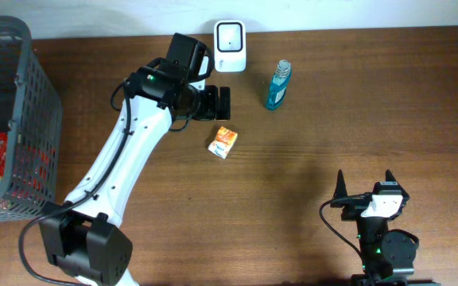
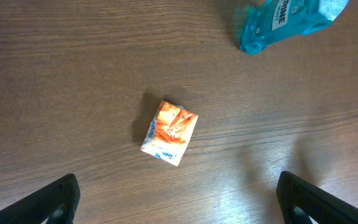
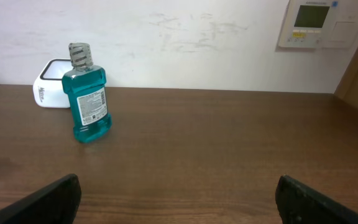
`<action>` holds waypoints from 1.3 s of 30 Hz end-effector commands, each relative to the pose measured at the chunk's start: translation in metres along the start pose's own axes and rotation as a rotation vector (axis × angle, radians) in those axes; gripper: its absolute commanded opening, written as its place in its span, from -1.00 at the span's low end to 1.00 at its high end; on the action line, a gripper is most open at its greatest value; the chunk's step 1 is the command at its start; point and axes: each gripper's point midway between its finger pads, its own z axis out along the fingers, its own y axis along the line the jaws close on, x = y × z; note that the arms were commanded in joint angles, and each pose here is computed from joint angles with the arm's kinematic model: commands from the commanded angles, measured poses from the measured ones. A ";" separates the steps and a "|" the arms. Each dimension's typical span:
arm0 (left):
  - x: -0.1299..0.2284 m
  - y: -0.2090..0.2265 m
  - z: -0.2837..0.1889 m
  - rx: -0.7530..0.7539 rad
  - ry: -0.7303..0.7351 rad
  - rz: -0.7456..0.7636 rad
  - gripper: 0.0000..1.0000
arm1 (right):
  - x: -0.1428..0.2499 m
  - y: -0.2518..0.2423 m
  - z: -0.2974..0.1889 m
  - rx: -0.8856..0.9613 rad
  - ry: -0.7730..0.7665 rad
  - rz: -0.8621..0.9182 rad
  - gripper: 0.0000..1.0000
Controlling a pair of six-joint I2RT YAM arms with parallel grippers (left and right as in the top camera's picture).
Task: Scan the item barcode
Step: 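Place the orange snack box on the table center with the left gripper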
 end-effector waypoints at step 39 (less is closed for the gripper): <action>0.055 0.099 0.088 -0.469 0.112 -0.259 -1.00 | 0.004 -0.001 0.000 0.007 0.008 -0.007 0.97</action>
